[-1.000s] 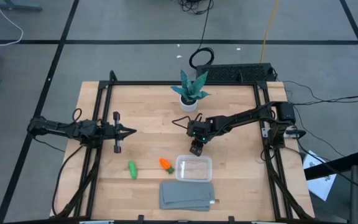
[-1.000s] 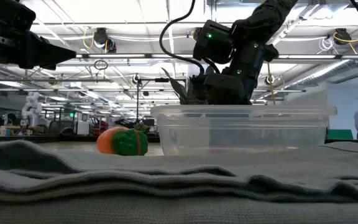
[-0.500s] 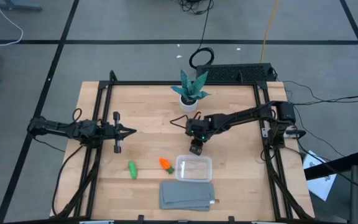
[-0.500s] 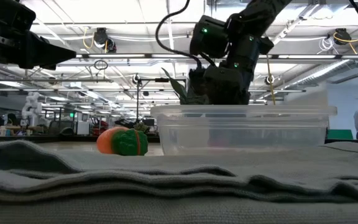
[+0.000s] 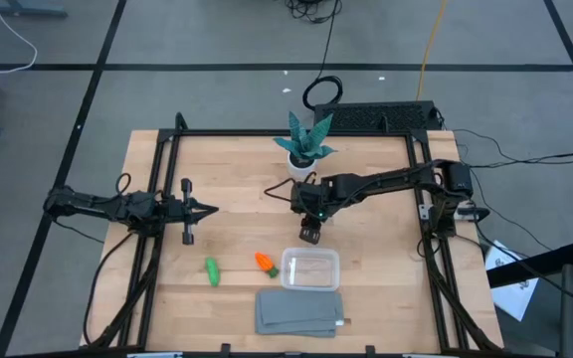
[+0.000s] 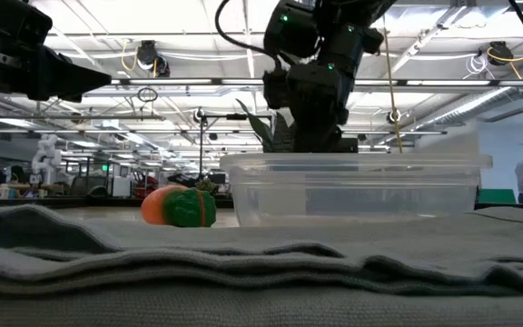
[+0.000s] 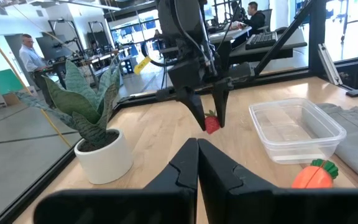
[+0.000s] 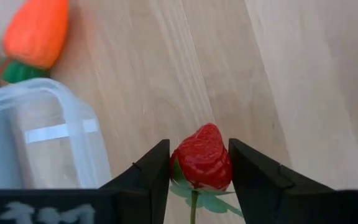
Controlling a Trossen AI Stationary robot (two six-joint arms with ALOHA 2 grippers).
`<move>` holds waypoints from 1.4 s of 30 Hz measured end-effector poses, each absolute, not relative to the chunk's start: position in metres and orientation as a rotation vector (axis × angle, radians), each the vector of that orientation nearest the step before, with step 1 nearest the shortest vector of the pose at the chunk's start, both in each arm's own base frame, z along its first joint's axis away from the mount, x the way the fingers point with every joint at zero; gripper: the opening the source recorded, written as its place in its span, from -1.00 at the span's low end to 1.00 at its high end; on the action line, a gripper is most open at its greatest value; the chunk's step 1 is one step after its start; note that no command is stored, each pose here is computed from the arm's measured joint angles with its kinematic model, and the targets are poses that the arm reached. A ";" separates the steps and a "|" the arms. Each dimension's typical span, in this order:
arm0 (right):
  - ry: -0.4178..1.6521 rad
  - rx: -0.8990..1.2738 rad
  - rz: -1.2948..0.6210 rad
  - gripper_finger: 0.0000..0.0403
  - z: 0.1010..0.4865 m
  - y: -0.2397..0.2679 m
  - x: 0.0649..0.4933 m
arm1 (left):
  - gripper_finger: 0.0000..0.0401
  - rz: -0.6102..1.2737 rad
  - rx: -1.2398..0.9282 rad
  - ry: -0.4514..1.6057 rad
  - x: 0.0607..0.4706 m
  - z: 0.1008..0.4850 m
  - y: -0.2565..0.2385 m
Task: Pick and placing Produce into tupperware
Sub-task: Put the red strawberry into the container
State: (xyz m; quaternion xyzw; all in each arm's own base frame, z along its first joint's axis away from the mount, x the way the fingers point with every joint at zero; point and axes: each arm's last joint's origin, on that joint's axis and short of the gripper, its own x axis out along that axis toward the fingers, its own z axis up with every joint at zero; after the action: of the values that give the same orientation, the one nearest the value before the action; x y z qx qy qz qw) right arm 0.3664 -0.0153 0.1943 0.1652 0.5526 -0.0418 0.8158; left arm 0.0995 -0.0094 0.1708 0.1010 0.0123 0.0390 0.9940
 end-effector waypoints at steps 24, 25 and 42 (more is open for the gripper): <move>1.107 0.253 -0.014 -0.33 0.255 -0.015 0.368 | -0.95 0.078 0.189 0.031 0.100 0.170 -0.009; 1.109 0.254 -0.006 -0.33 0.255 -0.015 0.368 | -0.95 0.078 0.186 0.031 0.100 0.170 -0.009; 1.069 0.153 0.140 -0.33 0.257 0.002 0.371 | -0.95 0.078 0.183 0.030 0.100 0.170 -0.009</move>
State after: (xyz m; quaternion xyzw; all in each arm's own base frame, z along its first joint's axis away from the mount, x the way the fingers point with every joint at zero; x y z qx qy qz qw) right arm 0.3710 0.0025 0.2571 0.0726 0.5085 0.0667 0.8554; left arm 0.0995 -0.0094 0.1702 0.0913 0.0148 0.0389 0.9950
